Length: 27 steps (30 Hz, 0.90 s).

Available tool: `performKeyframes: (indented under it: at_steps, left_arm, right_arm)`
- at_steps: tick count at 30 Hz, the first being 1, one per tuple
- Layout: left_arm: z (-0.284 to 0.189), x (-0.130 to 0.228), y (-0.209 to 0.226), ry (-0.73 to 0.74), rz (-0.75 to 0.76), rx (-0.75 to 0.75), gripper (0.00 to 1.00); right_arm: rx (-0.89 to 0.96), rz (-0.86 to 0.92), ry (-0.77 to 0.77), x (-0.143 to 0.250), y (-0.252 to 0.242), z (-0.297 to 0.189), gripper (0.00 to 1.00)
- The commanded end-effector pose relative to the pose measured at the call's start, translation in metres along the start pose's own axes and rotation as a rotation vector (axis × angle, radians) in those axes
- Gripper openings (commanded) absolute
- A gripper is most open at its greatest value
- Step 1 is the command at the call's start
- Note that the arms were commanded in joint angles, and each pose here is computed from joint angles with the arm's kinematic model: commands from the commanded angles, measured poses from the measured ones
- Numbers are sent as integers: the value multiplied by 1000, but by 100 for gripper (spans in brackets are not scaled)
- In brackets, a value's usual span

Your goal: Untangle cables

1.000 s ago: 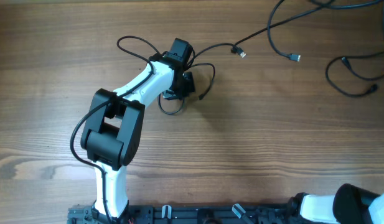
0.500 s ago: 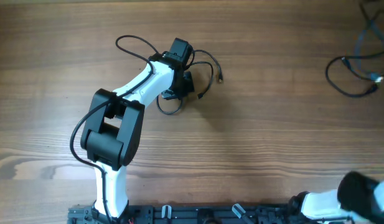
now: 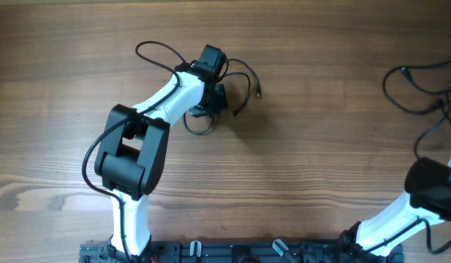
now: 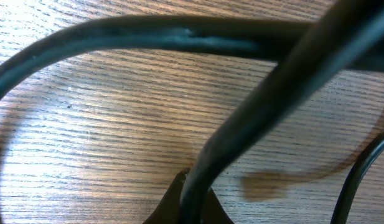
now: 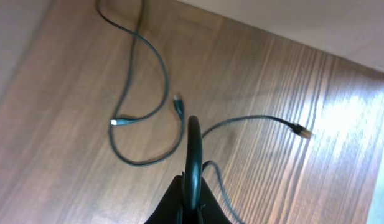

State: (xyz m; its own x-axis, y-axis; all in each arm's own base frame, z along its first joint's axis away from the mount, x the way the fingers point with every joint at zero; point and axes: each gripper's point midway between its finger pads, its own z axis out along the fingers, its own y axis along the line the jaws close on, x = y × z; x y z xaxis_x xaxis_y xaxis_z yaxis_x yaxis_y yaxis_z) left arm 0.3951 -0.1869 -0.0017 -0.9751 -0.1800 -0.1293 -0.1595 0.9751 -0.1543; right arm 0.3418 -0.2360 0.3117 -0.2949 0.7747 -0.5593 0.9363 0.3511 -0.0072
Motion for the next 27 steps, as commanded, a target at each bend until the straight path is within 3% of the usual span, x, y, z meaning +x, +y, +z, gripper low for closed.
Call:
performKeyframes:
  at_steps: [1, 6, 7, 8, 9, 15, 18, 21, 23, 26, 27]
  left_arm:
    - [11, 9, 16, 29, -15, -67, 4]
    - [11, 9, 16, 29, -15, -67, 4]
    - [11, 9, 16, 29, -15, -67, 4]
    - [11, 9, 16, 29, -15, -67, 4]
    - [11, 9, 16, 29, -15, -67, 4]
    - [11, 9, 16, 29, -15, -67, 4]
    - [5, 2, 14, 12, -6, -61, 4]
    - [-33, -16, -7, -41, 40, 19, 6]
    - [-71, -17, -35, -45, 113, 153, 52]
    - [-142, -16, -44, -137, 177, 229, 81]
    - [-154, -17, -44, -161, 178, 242, 85]
  right_arm:
    - [95, 8, 35, 8, -4, 31, 4]
    - [86, 28, 7, 2, 11, 72, 7]
    - [82, 22, 3, 2, 12, 74, 41]
    - [71, -3, -1, 1, 16, 77, 84]
    - [53, -24, 3, 1, 19, 77, 100]
    - [-263, -257, 124, 23, 62, 46, 100]
    - [-558, -432, 83, 36, 88, -28, 100]
    - [-682, -483, 8, 43, 89, -86, 99]
    - [-773, -496, -8, 50, 85, -118, 100]
    - [-898, -531, 91, 77, 82, -143, 100]
    - [-898, -545, 100, 81, 82, -143, 100]
